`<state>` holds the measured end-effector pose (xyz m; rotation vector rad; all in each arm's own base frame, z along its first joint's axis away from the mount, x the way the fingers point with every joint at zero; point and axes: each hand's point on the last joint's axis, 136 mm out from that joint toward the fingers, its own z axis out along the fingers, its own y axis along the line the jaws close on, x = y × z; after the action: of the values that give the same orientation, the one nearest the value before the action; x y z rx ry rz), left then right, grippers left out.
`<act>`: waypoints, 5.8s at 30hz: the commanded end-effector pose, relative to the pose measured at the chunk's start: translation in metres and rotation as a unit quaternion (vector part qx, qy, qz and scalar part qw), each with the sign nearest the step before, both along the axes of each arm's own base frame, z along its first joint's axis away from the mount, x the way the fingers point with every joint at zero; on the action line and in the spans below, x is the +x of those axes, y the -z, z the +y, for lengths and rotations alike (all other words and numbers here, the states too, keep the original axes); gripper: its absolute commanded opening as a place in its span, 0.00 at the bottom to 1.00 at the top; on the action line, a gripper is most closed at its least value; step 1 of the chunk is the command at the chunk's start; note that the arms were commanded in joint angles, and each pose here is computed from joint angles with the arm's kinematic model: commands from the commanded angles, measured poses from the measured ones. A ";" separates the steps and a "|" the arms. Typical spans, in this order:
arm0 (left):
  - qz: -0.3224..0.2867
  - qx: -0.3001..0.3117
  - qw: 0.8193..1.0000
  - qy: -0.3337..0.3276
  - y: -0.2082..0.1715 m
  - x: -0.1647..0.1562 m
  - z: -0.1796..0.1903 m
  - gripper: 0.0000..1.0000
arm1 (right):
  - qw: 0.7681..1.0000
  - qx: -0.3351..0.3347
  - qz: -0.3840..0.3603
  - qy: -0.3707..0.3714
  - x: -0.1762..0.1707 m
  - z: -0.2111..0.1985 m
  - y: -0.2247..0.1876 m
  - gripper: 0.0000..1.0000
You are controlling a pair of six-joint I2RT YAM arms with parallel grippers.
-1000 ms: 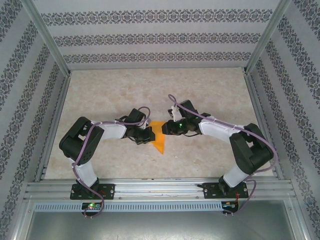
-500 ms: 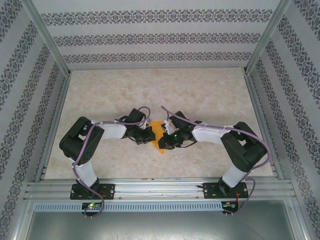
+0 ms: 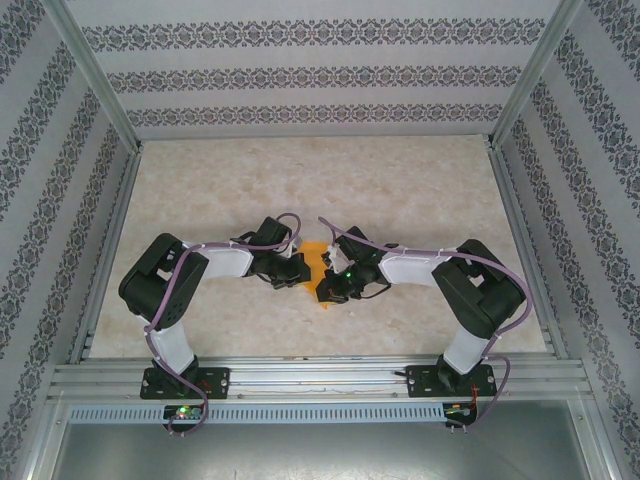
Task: Fold a paper plane with a square sheet of paper (fold left side to right side)
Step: Third fold the triangle at the center of the table.
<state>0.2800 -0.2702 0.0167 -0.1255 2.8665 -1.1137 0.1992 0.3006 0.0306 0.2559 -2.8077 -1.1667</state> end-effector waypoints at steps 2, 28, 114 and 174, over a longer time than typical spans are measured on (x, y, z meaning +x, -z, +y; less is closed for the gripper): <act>0.033 0.046 0.998 -0.008 0.029 -0.012 0.012 0.07 | 1.000 -0.030 0.006 0.000 -0.006 -0.006 0.012 0.08; 0.035 0.047 0.998 -0.008 0.029 -0.013 0.012 0.07 | 0.998 -0.054 0.018 -0.001 -0.011 -0.013 0.025 0.09; -0.062 0.051 0.995 -0.063 0.014 0.035 0.040 0.06 | 0.982 -0.186 0.032 0.000 -0.017 -0.057 0.059 0.00; -0.037 0.060 0.997 0.019 0.017 0.024 -0.008 0.00 | 0.998 -0.050 -0.019 0.021 0.039 -0.032 -0.012 0.00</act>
<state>0.3117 -0.2888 0.0195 0.0014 2.7902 -1.0386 0.2284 0.2620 0.0189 0.2330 -2.9043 -0.9473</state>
